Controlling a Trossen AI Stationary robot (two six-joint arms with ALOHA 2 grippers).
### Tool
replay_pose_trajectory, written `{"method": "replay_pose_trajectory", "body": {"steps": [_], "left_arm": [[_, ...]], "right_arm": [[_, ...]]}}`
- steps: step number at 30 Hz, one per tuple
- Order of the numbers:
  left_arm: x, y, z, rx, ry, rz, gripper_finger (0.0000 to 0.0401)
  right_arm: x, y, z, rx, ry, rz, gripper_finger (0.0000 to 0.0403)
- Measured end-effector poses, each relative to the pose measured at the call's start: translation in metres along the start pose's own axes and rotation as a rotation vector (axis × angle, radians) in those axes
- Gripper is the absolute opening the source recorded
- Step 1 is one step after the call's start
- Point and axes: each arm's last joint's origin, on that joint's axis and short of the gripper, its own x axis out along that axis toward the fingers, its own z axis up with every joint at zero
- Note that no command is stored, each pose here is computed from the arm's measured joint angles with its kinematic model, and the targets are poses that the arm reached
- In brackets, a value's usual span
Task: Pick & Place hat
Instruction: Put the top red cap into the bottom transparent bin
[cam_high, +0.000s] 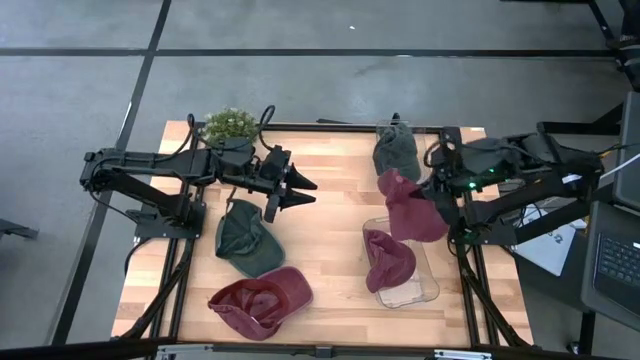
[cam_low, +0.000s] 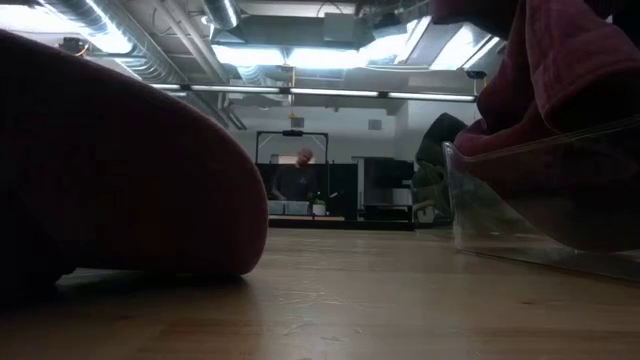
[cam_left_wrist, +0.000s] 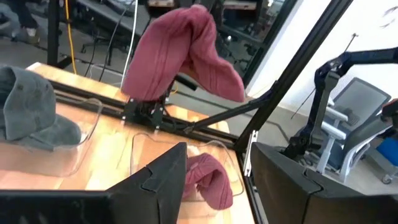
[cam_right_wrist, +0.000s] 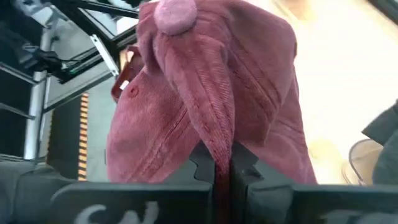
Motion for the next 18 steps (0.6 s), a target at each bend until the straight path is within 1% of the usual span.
{"method": "replay_pose_trajectory", "body": {"steps": [5,9,14,18], "left_arm": [[0.000,0.000,-0.001,-0.001,0.005,0.002,0.0171],[0.000,0.000,-0.001,-0.002,0.005,0.002,0.0170],[0.000,0.001,-0.001,-0.004,0.014,0.006,0.0173],[0.000,0.001,-0.002,-0.011,0.023,0.010,0.0172]], "right_arm": [[0.003,0.005,-0.012,0.013,0.075,-0.058,0.0010],[0.011,0.011,-0.021,-0.017,0.097,-0.089,0.0010],[0.038,0.012,-0.047,-0.031,0.116,-0.065,0.0010],[0.060,0.008,-0.067,0.000,0.075,-0.013,0.0010]]}}
